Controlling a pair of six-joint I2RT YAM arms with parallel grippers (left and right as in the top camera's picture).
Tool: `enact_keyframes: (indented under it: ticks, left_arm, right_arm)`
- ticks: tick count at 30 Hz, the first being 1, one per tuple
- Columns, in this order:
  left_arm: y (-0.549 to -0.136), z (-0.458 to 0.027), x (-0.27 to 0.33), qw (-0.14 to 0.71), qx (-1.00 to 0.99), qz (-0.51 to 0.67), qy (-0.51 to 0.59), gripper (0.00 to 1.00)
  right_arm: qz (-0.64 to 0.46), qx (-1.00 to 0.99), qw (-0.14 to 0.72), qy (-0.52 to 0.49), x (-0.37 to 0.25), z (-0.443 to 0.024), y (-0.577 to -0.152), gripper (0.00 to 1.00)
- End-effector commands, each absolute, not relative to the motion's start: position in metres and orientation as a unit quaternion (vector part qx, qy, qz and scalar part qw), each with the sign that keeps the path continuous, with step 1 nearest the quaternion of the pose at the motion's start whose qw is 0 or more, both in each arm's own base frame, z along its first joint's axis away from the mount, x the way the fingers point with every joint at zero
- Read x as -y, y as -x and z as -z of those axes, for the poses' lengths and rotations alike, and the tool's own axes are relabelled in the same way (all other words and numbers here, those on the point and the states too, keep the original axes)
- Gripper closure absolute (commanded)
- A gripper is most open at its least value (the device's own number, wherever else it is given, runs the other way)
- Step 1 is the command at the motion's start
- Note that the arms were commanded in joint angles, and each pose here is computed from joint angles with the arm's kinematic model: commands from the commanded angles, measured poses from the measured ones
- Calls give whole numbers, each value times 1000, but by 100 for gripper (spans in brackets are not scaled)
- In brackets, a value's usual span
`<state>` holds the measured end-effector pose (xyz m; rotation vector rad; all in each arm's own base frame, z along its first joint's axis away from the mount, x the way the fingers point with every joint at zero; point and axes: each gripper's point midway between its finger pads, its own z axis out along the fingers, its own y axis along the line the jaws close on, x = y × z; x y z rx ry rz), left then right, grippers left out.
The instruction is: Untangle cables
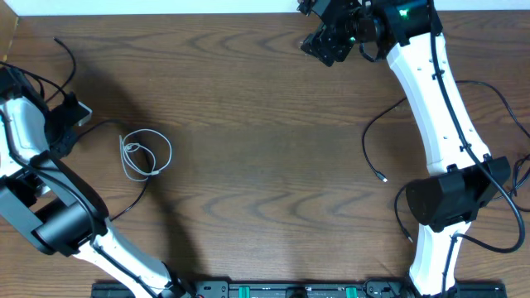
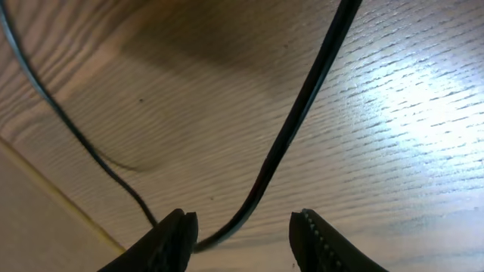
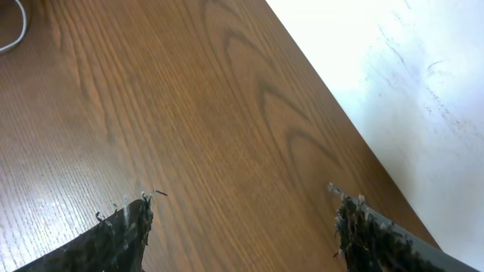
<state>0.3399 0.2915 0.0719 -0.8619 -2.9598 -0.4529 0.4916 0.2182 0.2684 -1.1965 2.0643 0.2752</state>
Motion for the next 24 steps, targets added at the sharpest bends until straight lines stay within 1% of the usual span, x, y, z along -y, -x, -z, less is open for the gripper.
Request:
enact_keyframes:
  ticks: [1,2,4,6,7,10,11,16,20,24]
  left_arm:
    - [-335,-56,-291,27,950,132,281,59]
    - [-335,-56,-291,27,950,132,281,59]
    - [-335,-56,-292,27,950,132,280,48]
    - [-335,-56,-292,27,950,133,280,47]
    - [-336,-56,-292,26,950,133,280,54]
    - [-336,-55,-292,24,950,134,280,87]
    - [-337,-55,-292,23,950,133,280,92]
    - [-337,-55,-291,22,953,133,271,92]
    - [-346,-55,-280,18,952,134,274,93]
    - [-374,-68,-260,-7,939,158,304,93]
  right_arm:
    - [-112,-788,386,465,-225,-295,-483,24]
    - [-112,-788,386,465,-225,-295,-483,24]
    - [-111,-788,387,465,-225,-295,-483,24]
    - [-111,-788,386,465,-225,-295,-483,24]
    - [-111,-788,386,465,-225,-295,-483,23]
    - [-111,-788,387,465,-225,-295,-483,23]
    - [-111,-788,387,465,-225,-295,-483,23]
    - [-111,-788,387,466,-225,-295,-483,23]
    - [-102,-786,392,467,-223,-297,-487,22]
    - [-46,-797,407,444,-201,-301,-505,19]
